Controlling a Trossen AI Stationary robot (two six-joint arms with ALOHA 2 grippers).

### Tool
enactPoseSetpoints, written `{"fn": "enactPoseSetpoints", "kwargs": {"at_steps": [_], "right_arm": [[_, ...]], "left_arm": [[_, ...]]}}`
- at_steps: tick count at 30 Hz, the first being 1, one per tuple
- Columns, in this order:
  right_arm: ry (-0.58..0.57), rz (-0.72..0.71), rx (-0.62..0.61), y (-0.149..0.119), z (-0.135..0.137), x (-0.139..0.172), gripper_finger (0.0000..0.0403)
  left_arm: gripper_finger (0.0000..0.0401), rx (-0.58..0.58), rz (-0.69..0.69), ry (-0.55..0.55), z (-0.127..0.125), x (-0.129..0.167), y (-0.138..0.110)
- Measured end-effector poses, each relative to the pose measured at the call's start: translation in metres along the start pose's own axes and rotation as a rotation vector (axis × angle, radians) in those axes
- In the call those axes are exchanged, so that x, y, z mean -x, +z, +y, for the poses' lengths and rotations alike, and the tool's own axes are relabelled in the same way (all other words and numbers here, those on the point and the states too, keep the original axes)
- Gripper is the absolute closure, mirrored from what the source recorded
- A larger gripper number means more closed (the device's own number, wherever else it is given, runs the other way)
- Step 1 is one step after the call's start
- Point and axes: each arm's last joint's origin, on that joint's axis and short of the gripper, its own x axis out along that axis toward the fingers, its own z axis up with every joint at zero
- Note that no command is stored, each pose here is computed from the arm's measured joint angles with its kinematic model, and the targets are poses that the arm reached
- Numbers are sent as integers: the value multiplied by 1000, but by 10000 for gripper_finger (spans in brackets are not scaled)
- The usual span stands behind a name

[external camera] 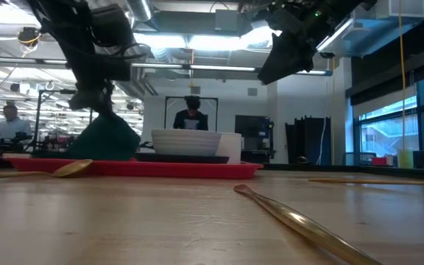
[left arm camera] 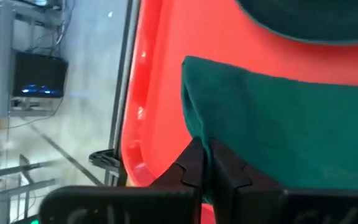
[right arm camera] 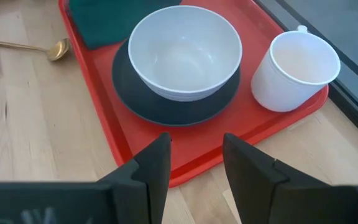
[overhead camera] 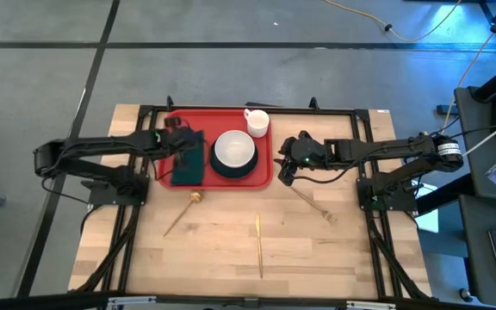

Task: Set up tray
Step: Put the green napkin on the left of the red tray

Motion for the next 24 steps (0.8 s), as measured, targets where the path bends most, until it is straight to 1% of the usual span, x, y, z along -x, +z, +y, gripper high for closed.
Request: {"fn": "enactPoseSetpoints", "kwargs": {"at_steps": [6,18,22,24], "right_arm": [[1,1,20,0,0,0,256],[0,1,30,0,0,0,256],[0,1,30,0,0,0,256],[0,1,30,0,0,0,256]], "left_arm": [[397,22,48,49,3,-14,2],[397,16,139,41,4,-31,-1],[397,-12,159,39,4,-38,-1],[397,-7,151,45,4,-41,1]]}}
